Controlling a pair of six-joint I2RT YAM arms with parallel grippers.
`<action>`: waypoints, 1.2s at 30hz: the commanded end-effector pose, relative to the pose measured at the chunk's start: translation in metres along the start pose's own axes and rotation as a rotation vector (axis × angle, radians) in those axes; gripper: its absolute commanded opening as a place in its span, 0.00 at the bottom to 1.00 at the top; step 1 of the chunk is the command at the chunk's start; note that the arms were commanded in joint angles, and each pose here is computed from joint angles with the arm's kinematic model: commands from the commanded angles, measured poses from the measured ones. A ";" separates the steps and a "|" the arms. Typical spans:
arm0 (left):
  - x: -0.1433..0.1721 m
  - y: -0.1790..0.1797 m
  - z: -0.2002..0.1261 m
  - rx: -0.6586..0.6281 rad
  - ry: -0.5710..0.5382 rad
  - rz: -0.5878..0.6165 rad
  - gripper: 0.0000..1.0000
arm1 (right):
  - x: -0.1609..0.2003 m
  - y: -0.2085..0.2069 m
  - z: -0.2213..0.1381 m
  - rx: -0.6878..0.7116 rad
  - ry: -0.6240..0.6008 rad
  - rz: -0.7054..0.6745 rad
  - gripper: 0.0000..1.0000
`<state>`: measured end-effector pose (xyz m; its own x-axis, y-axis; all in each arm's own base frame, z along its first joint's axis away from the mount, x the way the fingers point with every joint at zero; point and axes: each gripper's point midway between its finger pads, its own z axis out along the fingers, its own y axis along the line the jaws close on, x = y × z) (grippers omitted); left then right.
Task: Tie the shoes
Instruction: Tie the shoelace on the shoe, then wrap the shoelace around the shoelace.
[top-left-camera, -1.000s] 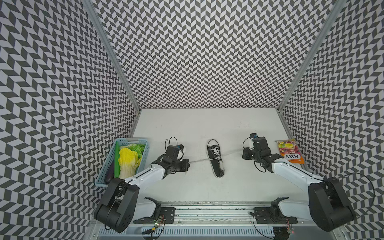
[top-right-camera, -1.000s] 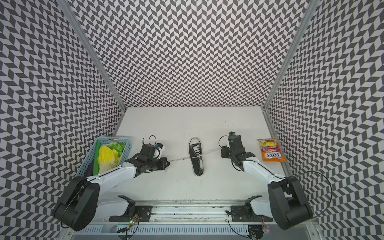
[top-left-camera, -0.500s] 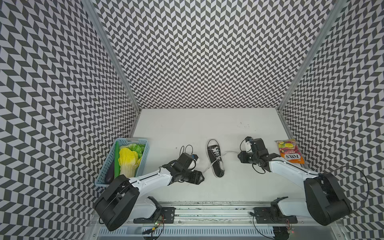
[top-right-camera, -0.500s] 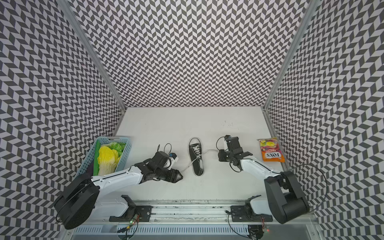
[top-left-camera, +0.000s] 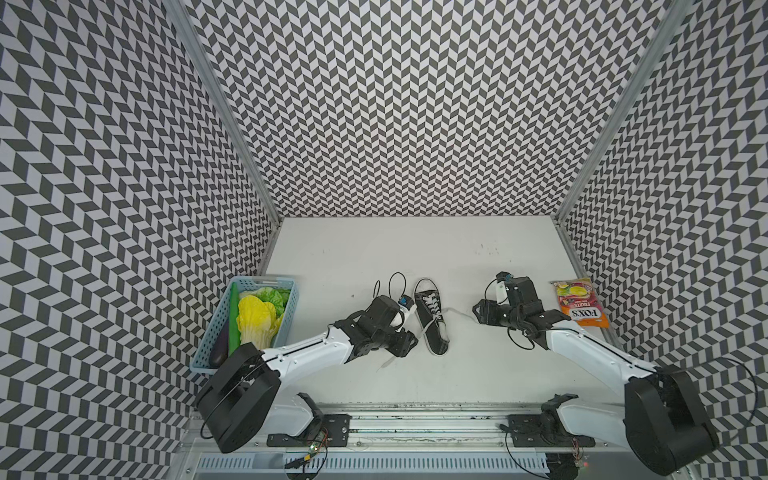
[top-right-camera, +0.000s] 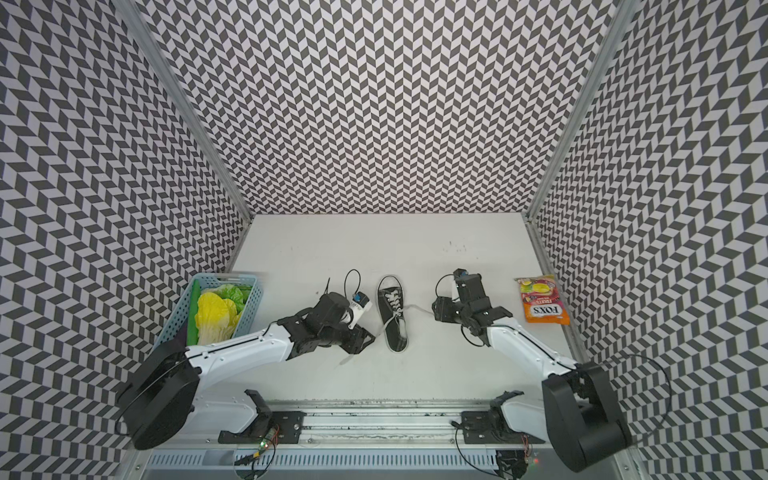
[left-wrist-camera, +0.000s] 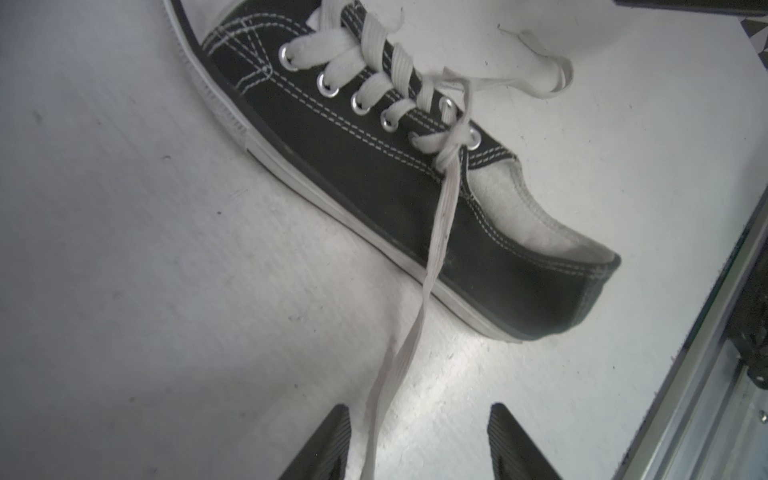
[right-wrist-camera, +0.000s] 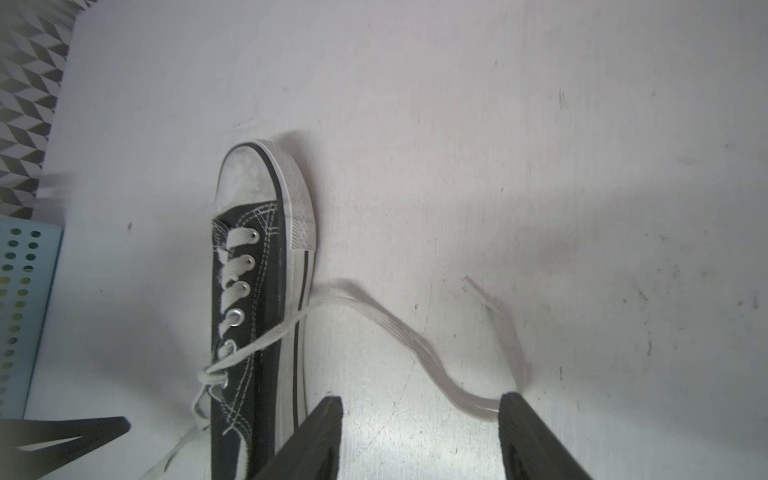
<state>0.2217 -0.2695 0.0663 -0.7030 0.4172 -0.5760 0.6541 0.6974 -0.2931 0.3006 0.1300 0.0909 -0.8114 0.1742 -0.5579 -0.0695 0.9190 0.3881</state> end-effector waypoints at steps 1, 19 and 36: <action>-0.015 -0.005 0.016 0.012 -0.012 0.120 0.49 | -0.007 -0.013 -0.006 0.080 -0.053 0.050 0.64; -0.028 0.006 0.040 -0.032 -0.058 0.117 0.04 | 0.019 -0.034 0.040 0.194 0.137 0.040 0.52; -0.062 -0.004 0.002 0.001 -0.334 0.047 0.00 | -0.039 0.020 0.042 0.020 0.089 -0.035 0.00</action>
<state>0.2578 -0.2970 0.0840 -0.5813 0.2915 -0.7597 0.6833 0.6819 -0.2612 0.3241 0.1285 0.0431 -0.9043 0.1309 -0.4063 0.0233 0.9655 0.2592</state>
